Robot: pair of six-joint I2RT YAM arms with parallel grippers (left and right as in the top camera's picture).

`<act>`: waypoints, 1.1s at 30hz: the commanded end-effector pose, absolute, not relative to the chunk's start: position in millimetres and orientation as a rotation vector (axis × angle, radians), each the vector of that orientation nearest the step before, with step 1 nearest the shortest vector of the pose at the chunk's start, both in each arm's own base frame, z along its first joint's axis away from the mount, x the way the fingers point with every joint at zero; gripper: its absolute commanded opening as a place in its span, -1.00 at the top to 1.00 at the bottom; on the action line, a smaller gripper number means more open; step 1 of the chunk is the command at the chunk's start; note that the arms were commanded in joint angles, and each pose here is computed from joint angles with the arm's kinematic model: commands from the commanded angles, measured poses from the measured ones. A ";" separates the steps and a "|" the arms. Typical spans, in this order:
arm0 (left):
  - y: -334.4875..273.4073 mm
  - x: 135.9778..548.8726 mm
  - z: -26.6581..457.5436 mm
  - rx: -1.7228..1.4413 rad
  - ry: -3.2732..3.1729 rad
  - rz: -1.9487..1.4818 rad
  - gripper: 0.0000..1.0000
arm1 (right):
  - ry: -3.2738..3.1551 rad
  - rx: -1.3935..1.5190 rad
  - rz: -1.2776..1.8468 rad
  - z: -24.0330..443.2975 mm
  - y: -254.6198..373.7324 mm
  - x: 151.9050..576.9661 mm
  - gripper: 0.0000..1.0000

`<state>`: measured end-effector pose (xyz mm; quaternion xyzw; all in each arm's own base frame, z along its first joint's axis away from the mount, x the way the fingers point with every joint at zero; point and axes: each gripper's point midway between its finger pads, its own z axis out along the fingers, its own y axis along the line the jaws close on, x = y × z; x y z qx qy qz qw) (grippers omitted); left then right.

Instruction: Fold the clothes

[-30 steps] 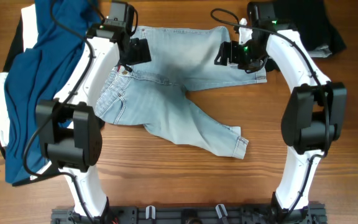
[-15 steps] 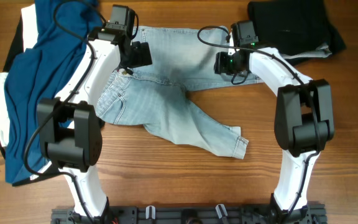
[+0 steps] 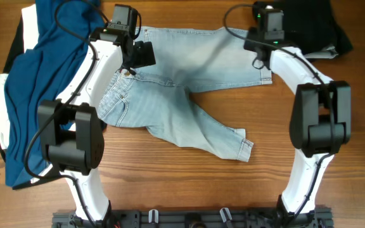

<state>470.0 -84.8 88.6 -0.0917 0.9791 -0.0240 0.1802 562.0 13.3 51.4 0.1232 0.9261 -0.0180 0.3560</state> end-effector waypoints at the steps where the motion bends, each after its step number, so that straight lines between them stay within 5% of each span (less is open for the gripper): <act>1: -78.2 469.2 88.7 -0.256 2.770 -0.069 -1.00 | 2.430 0.275 0.068 74.0 19.6 551.8 -0.55; 4: -63.8 457.4 113.3 -0.275 2.765 -0.061 -1.00 | 2.438 0.200 0.283 133.7 47.9 524.2 -0.79; 10: -36.8 393.6 164.9 -0.321 2.847 -0.019 -1.00 | 2.629 0.144 0.501 192.5 76.3 419.4 -0.84; 18: -32.1 348.2 170.5 -0.324 2.982 0.027 -1.00 | 3.013 0.171 0.477 160.3 93.2 303.6 -0.77; 25: -30.9 338.6 241.9 -0.307 2.736 -0.053 -1.00 | 3.065 0.484 0.423 113.8 76.7 215.9 -0.76; 33: -30.8 338.0 242.6 -0.305 2.714 -0.060 -1.00 | 3.052 0.740 0.420 39.9 72.2 185.0 -0.45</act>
